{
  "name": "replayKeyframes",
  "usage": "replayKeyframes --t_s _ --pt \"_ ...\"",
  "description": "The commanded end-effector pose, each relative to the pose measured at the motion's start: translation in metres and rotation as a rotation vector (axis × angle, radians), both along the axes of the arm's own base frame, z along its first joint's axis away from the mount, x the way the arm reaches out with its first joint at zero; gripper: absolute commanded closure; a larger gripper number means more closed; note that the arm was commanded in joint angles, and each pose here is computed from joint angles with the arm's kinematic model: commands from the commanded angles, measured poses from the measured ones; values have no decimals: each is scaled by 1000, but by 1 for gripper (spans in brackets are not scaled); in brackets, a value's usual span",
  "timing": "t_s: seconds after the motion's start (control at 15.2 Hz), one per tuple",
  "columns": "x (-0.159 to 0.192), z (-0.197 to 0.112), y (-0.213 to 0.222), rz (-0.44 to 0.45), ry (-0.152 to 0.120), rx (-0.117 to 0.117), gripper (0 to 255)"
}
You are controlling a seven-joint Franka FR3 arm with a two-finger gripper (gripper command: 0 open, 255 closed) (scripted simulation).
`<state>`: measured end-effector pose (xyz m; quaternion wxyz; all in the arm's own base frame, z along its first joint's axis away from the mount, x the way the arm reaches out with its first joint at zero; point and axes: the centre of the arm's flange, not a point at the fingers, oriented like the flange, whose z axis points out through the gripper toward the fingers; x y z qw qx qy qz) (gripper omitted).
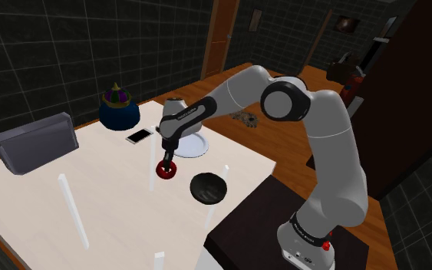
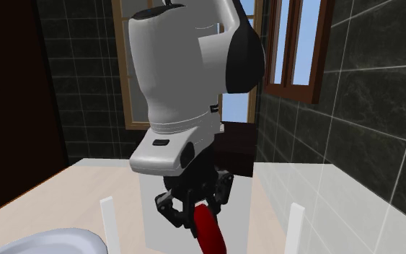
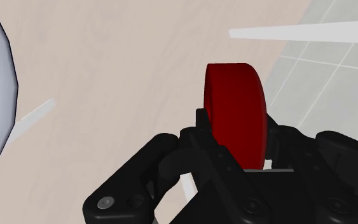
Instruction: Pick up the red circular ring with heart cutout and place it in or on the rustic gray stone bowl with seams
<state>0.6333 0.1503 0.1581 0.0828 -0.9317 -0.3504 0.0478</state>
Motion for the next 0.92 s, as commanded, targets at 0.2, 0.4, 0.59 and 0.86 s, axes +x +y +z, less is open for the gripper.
replayKeyframes --t_s 0.2,0.4,0.59,0.86 --pt "0 27 0 0 0 0 255" --pt "-1 43 0 0 0 0 255" --pt "0 58 0 0 0 0 255" --pt "0 80 0 0 0 0 255"
